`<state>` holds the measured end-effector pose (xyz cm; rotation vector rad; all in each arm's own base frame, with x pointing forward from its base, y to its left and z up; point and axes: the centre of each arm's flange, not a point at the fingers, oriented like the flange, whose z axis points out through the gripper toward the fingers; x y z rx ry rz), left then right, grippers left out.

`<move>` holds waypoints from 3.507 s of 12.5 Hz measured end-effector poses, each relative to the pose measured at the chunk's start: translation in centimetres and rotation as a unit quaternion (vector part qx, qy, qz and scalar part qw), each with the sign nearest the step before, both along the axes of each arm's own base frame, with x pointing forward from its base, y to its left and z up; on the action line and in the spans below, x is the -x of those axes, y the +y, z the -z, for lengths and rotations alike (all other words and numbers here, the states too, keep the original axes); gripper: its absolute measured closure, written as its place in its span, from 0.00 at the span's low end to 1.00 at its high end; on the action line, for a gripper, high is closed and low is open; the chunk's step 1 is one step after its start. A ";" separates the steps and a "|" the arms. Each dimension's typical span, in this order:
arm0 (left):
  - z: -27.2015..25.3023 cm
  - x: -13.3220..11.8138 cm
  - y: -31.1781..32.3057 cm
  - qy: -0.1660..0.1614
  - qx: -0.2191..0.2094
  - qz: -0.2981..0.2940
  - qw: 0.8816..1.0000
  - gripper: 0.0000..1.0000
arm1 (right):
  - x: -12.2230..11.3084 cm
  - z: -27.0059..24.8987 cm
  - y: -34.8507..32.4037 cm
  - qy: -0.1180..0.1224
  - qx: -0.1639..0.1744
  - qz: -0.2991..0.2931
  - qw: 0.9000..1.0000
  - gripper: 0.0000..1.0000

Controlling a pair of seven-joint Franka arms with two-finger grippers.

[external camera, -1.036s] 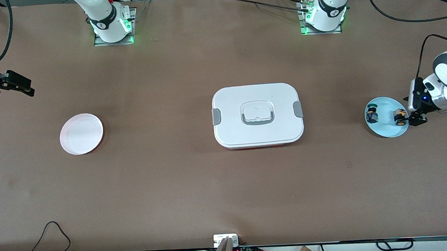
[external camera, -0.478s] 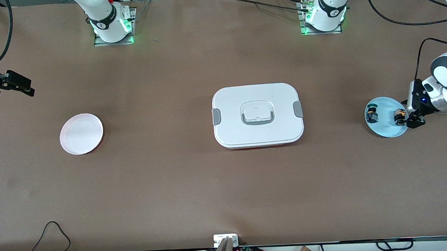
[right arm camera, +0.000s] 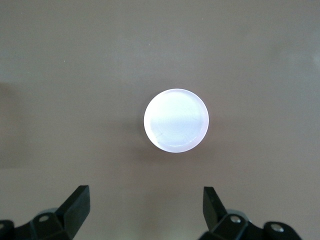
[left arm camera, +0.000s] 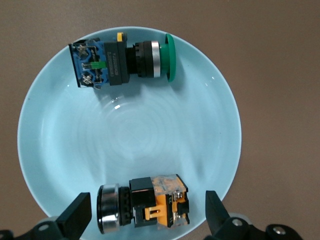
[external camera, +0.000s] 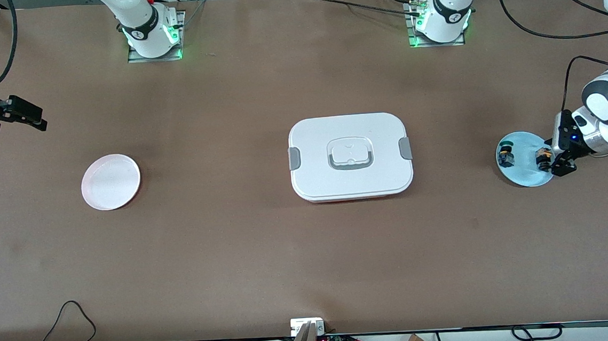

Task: Transfer orange switch to right arm and place
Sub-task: 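Lower the left gripper and close it on the orange switch, then lift the orange switch with the left gripper while the right gripper approaches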

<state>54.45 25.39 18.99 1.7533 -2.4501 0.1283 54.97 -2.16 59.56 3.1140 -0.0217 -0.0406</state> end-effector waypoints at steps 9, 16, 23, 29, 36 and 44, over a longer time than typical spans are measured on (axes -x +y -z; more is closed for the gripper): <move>1.2 -0.7 0.3 -0.008 0.011 0.018 1.000 0.05 | -0.1 0.4 -0.1 0.004 0.000 0.001 1.000 0.00; 0.8 -1.3 0.2 -0.019 0.013 0.048 0.999 0.27 | -0.7 1.4 -0.7 0.013 0.000 0.006 1.000 0.00; -0.2 -1.6 -1.3 0.019 0.127 0.006 0.992 0.27 | -0.4 0.8 -0.9 0.019 -0.010 0.011 1.000 0.00; -1.9 -4.4 -5.2 0.092 0.308 -0.014 0.947 0.27 | -0.4 -0.3 2.5 0.010 -0.136 -0.005 0.991 0.00; -4.0 -6.2 -21.1 0.200 0.579 -0.015 0.790 0.27 | -1.1 -1.0 6.5 0.011 -0.315 -0.006 0.949 0.00; -10.5 -7.9 -46.9 0.247 0.739 0.015 0.627 0.27 | -3.5 3.5 8.8 0.088 -0.540 -0.001 0.837 0.00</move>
